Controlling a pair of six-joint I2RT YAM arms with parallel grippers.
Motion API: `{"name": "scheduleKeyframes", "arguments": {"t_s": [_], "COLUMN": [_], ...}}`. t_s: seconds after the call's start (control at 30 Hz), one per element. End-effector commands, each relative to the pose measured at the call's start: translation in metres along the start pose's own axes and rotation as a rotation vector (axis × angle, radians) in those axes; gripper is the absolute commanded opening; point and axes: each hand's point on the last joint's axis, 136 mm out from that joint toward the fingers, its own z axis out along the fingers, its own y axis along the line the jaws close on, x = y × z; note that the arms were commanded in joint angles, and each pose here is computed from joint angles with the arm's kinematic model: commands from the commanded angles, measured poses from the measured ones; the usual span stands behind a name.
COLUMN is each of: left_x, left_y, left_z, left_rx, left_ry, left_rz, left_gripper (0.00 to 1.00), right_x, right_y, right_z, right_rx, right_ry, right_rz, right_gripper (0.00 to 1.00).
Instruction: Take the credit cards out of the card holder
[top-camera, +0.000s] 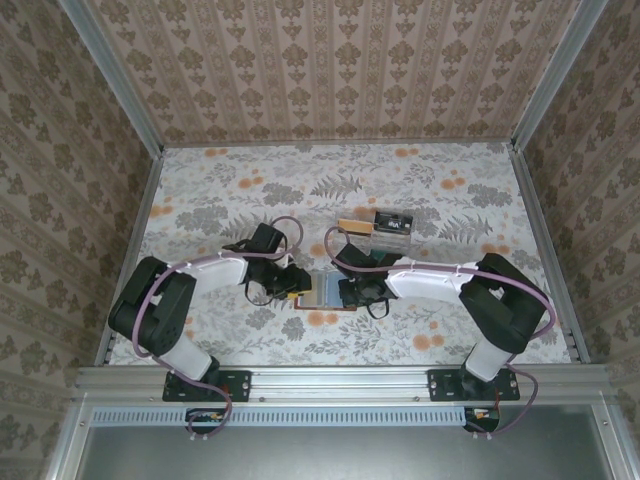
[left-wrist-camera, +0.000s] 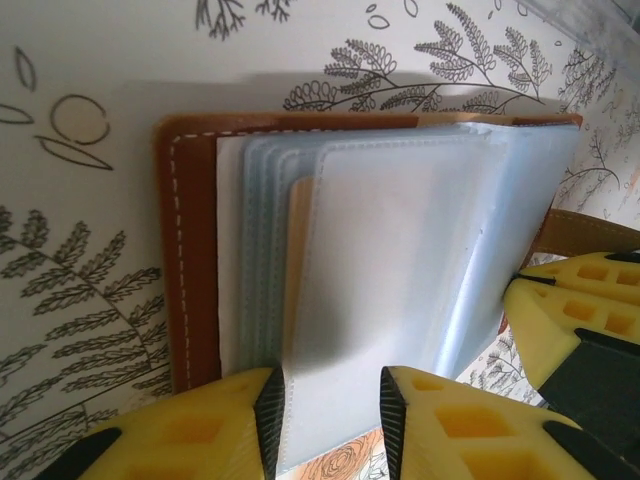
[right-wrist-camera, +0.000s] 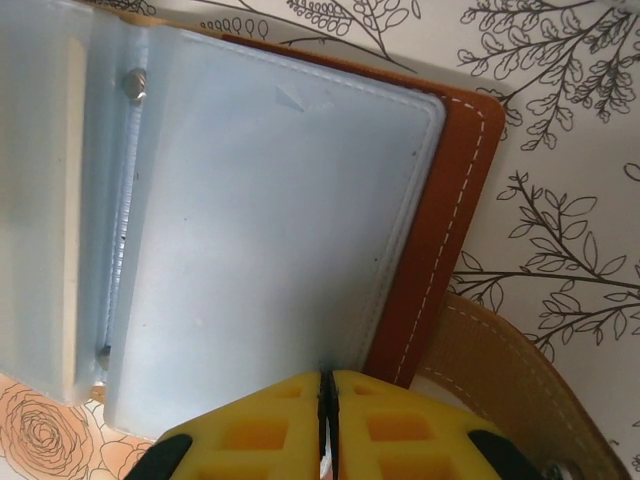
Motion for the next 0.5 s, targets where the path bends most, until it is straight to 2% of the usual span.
{"name": "scheduleKeyframes", "arguments": {"t_s": [0.0,0.2,0.27,0.43,0.47], "left_x": [0.004,0.006,0.007,0.007,0.007], "left_y": [-0.002,-0.011,-0.012,-0.015,-0.015], "left_z": [0.008,0.009,0.010,0.009,0.009], "left_rx": [-0.003,0.034,0.040,0.050,0.053], "left_ry": [0.036,0.045,0.046,0.043,0.041], "left_rz": [0.027,0.051,0.053,0.061,0.063], "left_gripper": [0.39,0.61,0.65,0.92,0.94], "right_x": [0.007,0.011,0.012,0.013,0.014], "right_y": [-0.002,-0.002,-0.002,-0.004,-0.005], "right_z": [0.008,0.010,0.011,0.010,0.010], "right_rx": [0.026,0.028,0.029,0.033,0.034], "right_ry": [0.023,0.031,0.036,0.037,0.037], "right_rz": [0.013,0.016,0.013,0.017,0.016], "right_gripper": [0.13,0.13,0.13,0.13,0.13]}}
